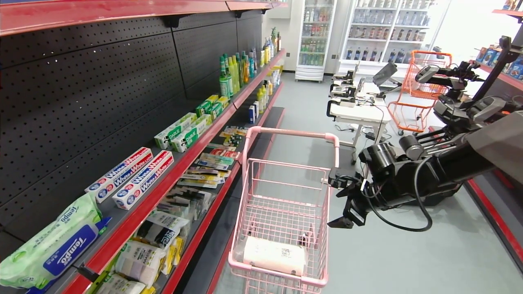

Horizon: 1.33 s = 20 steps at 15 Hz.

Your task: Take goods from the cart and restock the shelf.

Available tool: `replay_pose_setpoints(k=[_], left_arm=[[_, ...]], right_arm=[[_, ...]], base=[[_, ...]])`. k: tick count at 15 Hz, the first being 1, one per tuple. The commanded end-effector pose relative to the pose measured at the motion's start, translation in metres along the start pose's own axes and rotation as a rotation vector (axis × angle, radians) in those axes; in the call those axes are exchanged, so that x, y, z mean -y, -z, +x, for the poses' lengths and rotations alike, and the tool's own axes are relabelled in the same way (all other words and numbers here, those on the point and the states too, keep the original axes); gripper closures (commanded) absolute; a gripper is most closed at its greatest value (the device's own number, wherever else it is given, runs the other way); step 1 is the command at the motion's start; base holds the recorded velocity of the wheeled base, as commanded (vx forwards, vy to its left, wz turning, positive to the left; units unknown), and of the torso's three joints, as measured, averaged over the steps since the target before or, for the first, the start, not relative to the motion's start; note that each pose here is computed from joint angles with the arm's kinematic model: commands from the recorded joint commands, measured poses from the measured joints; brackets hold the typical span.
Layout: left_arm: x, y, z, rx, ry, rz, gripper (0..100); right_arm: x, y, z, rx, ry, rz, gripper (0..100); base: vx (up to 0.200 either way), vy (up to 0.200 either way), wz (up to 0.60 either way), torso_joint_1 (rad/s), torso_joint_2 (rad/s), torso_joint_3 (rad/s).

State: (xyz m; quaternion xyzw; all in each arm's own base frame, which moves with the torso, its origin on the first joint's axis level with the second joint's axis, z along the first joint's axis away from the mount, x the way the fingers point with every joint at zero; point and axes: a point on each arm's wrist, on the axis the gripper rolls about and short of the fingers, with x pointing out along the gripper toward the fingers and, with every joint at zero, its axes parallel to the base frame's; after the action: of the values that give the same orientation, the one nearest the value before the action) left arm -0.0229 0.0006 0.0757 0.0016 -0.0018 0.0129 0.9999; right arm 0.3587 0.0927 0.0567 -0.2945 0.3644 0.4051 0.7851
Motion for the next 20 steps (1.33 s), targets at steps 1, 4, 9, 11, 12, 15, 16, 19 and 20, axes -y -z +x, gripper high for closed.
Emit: replay_pose_setpoints(k=[1,4,9,11,12,15,16,19,20], left_arm=[[0.000,0.000,0.000,-0.001,0.000,0.000,0],[0.000,0.000,0.000,-0.001,0.000,0.000,0],[0.000,0.000,0.000,-0.001,0.000,0.000,0],[0.000,0.000,0.000,-0.001,0.000,0.000,0],[0.000,0.000,0.000,-0.001,0.000,0.000,0],[0.000,0.000,0.000,-0.001,0.000,0.000,0],[0.000,0.000,0.000,-0.001,0.000,0.000,0],[0.000,0.000,0.000,-0.001,0.000,0.000,0],[0.000,0.000,0.000,-0.001,0.000,0.000,0]], right_arm=[[-0.003,-0.004,0.004,0.003,-0.008,-0.012,0],[-0.004,-0.015,0.011,0.016,-0.010,-0.037,0],[-0.017,-0.025,0.018,0.020,-0.037,-0.075,0],[-0.020,-0.028,0.020,0.018,-0.040,-0.083,0],[-0.021,-0.028,0.020,0.016,-0.039,-0.084,0],[-0.021,-0.029,0.020,0.015,-0.034,-0.091,0],[-0.022,-0.030,0.020,0.015,-0.036,-0.095,0],[-0.022,-0.040,0.025,0.035,-0.031,-0.124,0],[-0.022,-0.042,0.026,0.037,-0.030,-0.127,0]], base=[[0.000,0.000,0.00,0.000,0.00,0.000],[0.000,0.000,0.00,0.000,0.00,0.000],[0.000,0.000,0.00,-0.012,0.02,0.019],[0.000,0.000,0.00,-0.068,0.15,0.080],[0.000,0.000,0.00,-0.080,0.17,0.095],[0.000,0.000,0.00,-0.085,0.18,0.094],[0.000,0.000,0.00,-0.085,0.18,0.090],[0.000,0.000,0.00,-0.089,0.20,0.111],[0.000,0.000,0.00,-0.110,0.23,0.124]])
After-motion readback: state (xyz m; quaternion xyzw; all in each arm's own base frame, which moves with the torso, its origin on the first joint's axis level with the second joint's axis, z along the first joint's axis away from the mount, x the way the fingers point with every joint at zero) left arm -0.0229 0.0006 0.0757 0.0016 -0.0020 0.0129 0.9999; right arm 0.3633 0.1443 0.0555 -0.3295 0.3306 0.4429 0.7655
